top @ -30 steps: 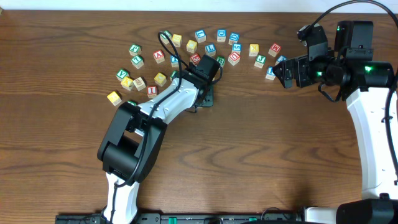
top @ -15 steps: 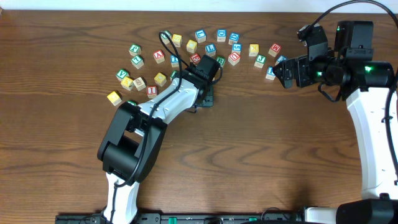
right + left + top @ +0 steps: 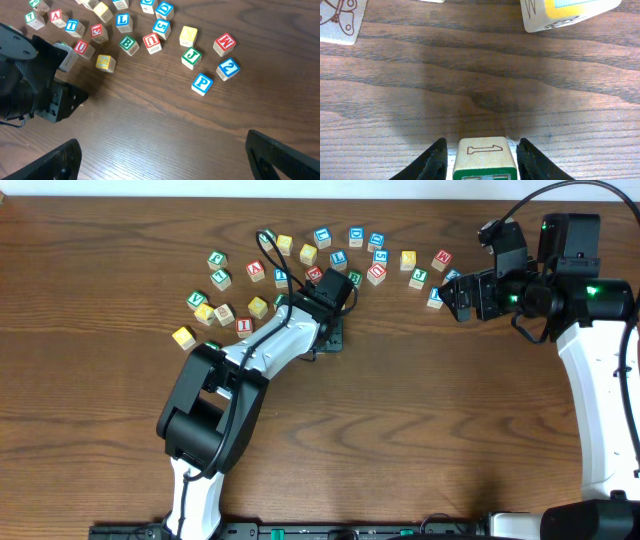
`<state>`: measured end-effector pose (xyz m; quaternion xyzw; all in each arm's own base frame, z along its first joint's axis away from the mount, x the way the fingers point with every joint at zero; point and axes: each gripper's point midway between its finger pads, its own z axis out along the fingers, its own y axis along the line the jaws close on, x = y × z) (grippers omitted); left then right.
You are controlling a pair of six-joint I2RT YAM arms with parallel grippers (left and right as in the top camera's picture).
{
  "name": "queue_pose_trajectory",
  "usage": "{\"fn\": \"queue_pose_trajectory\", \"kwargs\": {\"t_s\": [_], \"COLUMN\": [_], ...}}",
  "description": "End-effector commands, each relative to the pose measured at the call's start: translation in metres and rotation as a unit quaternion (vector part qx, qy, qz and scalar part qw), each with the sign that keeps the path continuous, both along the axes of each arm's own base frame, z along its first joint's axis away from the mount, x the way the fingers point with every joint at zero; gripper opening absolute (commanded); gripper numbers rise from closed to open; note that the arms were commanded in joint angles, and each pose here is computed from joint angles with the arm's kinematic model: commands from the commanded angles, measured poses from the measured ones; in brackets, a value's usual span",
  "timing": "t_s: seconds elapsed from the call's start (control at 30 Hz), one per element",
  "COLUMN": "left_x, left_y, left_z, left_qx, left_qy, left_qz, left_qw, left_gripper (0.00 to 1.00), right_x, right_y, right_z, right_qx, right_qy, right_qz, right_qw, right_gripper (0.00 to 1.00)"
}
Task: Spell out NEURIPS
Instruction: 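Lower the N block onto the open table area with the left gripper, then open the left gripper, release the N block, and retract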
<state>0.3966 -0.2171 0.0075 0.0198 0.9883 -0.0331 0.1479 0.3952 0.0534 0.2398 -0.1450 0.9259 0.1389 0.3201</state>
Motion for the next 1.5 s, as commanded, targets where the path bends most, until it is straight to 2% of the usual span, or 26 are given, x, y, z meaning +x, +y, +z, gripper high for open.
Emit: {"fn": "queue_pose_trajectory", "kwargs": {"t_s": [0.0, 0.9, 1.03, 1.27, 1.47], "left_x": [-0.005, -0.003, 0.002, 0.02, 0.026], "left_y": [0.003, 0.001, -0.01, -0.02, -0.015], "left_z": [-0.007, -0.004, 0.016, 0.067, 0.104], "left_qx": [0.01, 0.012, -0.015, -0.049, -0.065], "left_qy": [0.007, 0.004, -0.007, -0.064, -0.097], "left_qz": [-0.009, -0.029, -0.034, -0.034, -0.027], "left_qw": [1.0, 1.0, 0.999, 0.996, 0.993], "left_gripper": [0.44, 0.44, 0.45, 0.59, 0.6], "right_x": [0.002, 0.002, 0.002, 0.002, 0.002], "right_y": [0.001, 0.001, 0.001, 0.001, 0.001], "right_z": [0.009, 0.009, 0.009, 0.009, 0.009], "right_qx": [0.007, 0.007, 0.006, 0.007, 0.007], "right_qy": [-0.01, -0.01, -0.01, -0.01, -0.01], "right_qz": [0.001, 0.001, 0.001, 0.001, 0.001], "right_qw": [1.0, 1.0, 1.0, 1.0, 1.0], "right_gripper": [0.99, 0.99, 0.99, 0.99, 0.99]}}
